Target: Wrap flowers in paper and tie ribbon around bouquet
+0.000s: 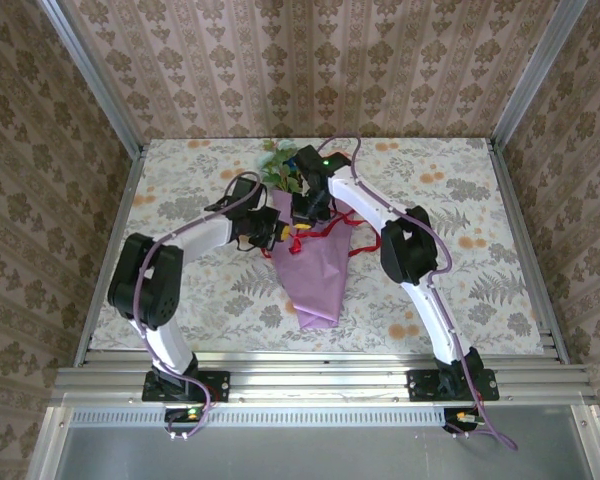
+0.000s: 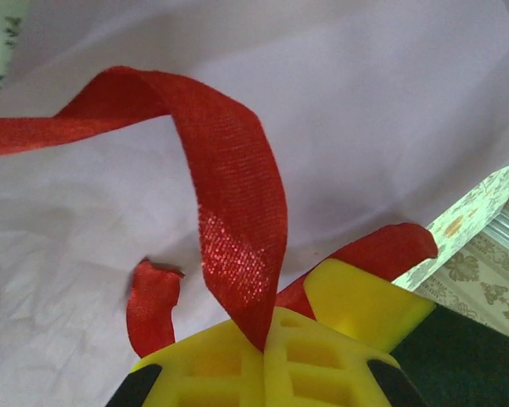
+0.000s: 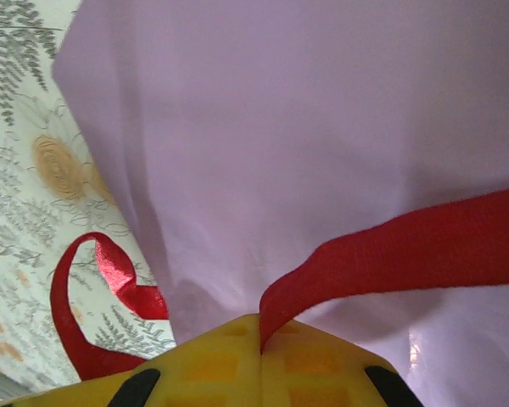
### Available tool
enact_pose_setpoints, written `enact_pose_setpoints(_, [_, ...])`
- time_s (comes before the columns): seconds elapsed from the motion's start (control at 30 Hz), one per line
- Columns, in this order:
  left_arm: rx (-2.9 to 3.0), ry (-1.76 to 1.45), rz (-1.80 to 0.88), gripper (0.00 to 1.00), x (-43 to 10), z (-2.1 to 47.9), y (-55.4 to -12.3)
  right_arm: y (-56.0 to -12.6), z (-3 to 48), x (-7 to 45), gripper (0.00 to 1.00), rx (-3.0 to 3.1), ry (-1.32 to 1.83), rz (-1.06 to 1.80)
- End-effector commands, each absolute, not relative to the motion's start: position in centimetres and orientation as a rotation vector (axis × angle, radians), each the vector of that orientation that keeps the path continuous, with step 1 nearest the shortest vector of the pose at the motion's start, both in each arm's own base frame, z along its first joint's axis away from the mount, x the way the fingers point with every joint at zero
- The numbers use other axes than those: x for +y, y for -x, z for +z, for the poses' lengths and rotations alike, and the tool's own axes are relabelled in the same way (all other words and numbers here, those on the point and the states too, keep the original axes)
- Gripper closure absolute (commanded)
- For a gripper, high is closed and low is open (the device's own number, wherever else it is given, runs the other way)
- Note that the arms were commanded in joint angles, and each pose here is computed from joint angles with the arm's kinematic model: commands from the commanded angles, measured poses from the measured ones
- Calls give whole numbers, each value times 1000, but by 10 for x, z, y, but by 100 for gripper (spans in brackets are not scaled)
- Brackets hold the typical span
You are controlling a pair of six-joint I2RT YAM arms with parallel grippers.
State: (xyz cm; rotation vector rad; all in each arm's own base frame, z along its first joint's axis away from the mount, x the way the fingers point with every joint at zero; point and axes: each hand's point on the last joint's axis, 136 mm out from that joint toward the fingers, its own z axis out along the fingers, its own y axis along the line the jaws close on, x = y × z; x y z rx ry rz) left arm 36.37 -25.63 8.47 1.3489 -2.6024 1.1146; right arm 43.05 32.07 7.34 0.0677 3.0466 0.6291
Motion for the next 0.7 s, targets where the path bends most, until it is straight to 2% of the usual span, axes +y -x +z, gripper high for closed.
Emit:
enact_pose_setpoints(0.0, [-2635,-1302,1178,100,-256,88,-388,-437,73,302,98,3054,-102,495])
enact_pose_setpoints(0.07, [-2636,-1280,1187,100,-260,85,-396,-441,71,300,92,3052,-124,475])
enact_pose_setpoints(0.23, [-2634,-1263,1203,100,-265,77,-408,-443,86,299,67,3017,-138,475])
enact_pose_setpoints(0.37, [-2663,-1196,1217,98,-270,73,-419,-450,118,294,58,2937,-161,486])
enact_pose_setpoints(0.53, [-2761,-1075,1166,65,-265,75,-420,-453,150,272,56,2874,-237,457])
enact_pose_setpoints(0.67, [-2930,-925,1066,51,-250,92,-408,-452,160,243,55,2827,-356,480])
